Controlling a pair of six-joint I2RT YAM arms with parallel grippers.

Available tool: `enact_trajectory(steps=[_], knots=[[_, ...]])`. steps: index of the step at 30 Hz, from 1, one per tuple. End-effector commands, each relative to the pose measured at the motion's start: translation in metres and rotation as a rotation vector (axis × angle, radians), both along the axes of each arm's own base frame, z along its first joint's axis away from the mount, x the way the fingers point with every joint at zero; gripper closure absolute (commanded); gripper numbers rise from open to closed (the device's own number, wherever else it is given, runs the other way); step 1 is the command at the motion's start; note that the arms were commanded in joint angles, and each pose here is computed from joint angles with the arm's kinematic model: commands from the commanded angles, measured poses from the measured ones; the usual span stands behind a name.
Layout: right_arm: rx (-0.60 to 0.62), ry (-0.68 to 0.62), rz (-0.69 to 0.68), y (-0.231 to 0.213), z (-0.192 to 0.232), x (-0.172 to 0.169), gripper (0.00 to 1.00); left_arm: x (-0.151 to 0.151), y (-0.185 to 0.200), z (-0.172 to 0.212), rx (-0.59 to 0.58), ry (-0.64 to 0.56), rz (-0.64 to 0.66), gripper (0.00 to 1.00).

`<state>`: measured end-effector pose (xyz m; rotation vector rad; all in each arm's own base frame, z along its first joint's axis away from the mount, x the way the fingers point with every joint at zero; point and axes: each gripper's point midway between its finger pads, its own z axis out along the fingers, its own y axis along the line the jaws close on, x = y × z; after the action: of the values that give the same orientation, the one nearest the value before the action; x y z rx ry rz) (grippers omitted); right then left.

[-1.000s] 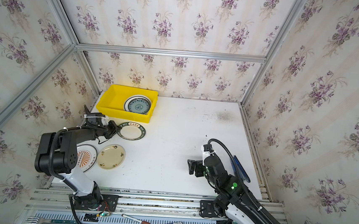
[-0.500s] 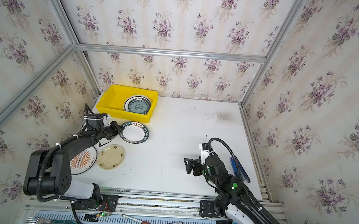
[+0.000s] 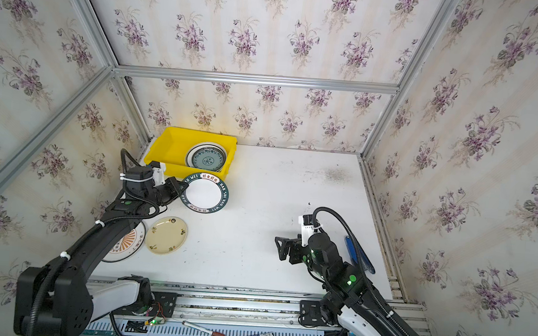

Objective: Place the plates into the plastic bin on the countertop
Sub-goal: 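Carry the green-ringed plate upright over the yellow bin with the left gripper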

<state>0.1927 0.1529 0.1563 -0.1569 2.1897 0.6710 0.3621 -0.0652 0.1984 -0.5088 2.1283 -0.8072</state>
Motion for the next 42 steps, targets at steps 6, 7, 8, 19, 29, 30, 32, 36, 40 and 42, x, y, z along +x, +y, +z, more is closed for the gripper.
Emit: enact_trajectory(steps=[6,7,8,19,29,30,32,36,40,42], knots=[[0.048,-0.066,-0.048,0.002,0.017,0.014,0.02,0.021,0.005,0.06,-0.013,-0.11,0.054,1.0],[0.052,-0.071,-0.054,0.002,0.018,0.016,0.02,0.026,0.007,0.066,-0.007,-0.116,0.06,1.0],[0.053,-0.074,-0.059,0.002,0.02,0.018,0.02,0.032,0.007,0.071,-0.003,-0.122,0.063,1.0],[-0.001,-0.101,-0.136,-0.005,0.024,0.034,0.02,0.116,0.019,0.081,0.074,-0.108,0.101,1.0],[0.03,-0.109,-0.224,-0.014,0.014,0.042,0.02,0.176,0.06,0.035,0.261,0.02,0.242,1.0],[0.021,-0.108,-0.231,-0.016,0.013,0.043,0.01,0.181,0.063,0.03,0.275,0.038,0.248,1.0],[0.006,-0.103,-0.242,-0.018,0.011,0.044,0.01,0.189,0.065,0.019,0.301,0.071,0.247,1.0],[-0.001,-0.1,-0.254,-0.02,0.008,0.048,0.01,0.201,0.068,-0.003,0.336,0.121,0.239,1.0],[0.005,-0.095,-0.262,-0.019,0.008,0.053,0.01,0.21,0.069,-0.02,0.381,0.157,0.222,1.0],[0.008,-0.089,-0.261,-0.018,0.007,0.056,0.01,0.213,0.069,-0.027,0.411,0.176,0.213,1.0]])
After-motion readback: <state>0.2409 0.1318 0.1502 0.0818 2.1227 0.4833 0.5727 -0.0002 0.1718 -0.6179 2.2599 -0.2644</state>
